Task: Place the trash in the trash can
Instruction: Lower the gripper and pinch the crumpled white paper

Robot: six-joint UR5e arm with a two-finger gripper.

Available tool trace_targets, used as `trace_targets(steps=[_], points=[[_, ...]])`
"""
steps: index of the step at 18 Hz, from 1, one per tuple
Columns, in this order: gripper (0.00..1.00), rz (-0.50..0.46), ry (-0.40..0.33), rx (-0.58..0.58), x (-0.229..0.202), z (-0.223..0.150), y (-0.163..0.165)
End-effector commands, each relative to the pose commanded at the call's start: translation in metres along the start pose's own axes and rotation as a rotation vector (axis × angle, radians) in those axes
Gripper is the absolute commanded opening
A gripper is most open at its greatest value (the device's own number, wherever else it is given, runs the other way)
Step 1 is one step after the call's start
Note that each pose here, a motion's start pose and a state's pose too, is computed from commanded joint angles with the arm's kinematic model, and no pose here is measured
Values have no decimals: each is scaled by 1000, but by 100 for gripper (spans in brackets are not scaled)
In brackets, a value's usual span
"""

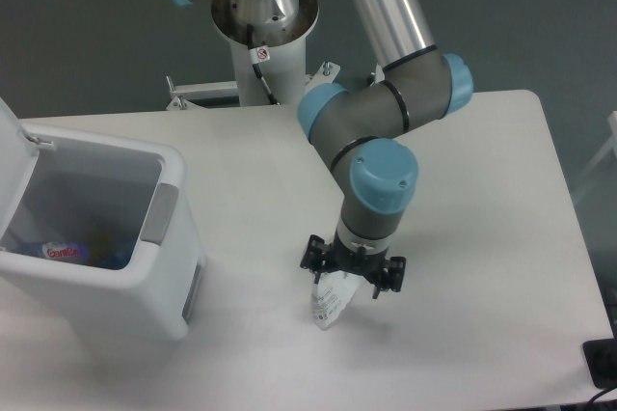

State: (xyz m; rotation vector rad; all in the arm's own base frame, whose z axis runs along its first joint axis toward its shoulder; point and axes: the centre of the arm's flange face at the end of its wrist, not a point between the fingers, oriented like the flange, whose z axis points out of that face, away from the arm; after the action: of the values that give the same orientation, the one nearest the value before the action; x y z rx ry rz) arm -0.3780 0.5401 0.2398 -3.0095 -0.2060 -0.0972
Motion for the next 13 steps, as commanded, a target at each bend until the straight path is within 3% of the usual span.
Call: trace_targets(steps=[4, 5, 8, 10, 13], points=[[100, 25, 0, -75, 20, 34, 11], [90, 25, -6, -73, 18, 32, 9], [41, 30, -24, -51, 13, 25, 2], [22, 28, -49, -15, 6, 15, -9], [0, 28, -64, -7, -3, 13, -19]])
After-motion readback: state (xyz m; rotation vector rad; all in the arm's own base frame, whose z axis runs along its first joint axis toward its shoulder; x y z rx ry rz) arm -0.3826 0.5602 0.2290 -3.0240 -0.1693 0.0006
